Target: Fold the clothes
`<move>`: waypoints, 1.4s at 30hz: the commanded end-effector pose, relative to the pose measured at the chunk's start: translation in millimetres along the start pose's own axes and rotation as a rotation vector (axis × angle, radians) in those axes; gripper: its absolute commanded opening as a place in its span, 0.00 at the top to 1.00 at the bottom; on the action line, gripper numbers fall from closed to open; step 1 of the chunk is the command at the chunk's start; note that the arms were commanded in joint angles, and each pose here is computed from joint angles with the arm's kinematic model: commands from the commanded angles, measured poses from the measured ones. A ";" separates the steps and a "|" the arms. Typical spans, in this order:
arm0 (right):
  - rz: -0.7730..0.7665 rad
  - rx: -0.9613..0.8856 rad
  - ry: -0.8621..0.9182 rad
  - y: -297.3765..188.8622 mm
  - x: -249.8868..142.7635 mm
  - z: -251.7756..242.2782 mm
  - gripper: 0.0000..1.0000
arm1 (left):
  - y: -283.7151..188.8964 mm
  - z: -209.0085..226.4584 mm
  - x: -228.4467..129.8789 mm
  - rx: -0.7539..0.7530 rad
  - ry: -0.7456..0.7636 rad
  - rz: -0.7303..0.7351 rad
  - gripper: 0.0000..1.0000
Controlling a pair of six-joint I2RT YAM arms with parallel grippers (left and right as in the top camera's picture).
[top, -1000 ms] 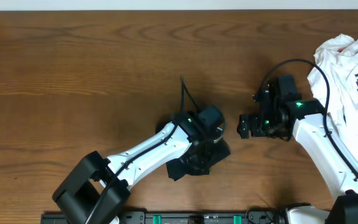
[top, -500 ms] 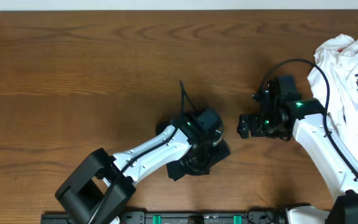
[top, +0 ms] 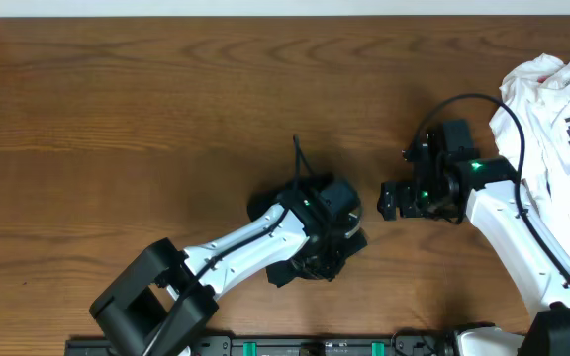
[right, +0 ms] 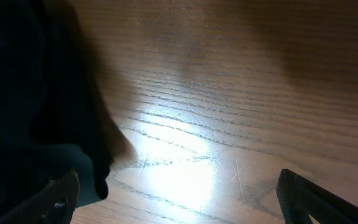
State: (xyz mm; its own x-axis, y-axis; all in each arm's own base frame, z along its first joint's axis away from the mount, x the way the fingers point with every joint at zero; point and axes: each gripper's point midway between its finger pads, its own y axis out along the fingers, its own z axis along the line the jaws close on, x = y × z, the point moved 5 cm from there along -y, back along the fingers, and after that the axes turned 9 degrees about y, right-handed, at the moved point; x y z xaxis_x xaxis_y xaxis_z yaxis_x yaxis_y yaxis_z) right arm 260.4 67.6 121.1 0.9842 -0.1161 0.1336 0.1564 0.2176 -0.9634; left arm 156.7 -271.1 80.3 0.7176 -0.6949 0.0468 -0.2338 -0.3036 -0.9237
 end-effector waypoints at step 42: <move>-0.008 -0.001 0.009 -2.1 -0.8 -1.5 0.01 | -77.1 88.8 101.2 0.147 -0.244 -0.543 0.57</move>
State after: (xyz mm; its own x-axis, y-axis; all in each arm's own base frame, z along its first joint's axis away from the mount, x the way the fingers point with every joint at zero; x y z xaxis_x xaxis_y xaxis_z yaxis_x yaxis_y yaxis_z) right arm 260.2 67.5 120.8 0.9844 -0.1161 0.1325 0.1553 0.2174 -0.9636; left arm 283.4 -264.5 75.0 0.8588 -0.3650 0.3594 0.1959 -0.4142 -0.8888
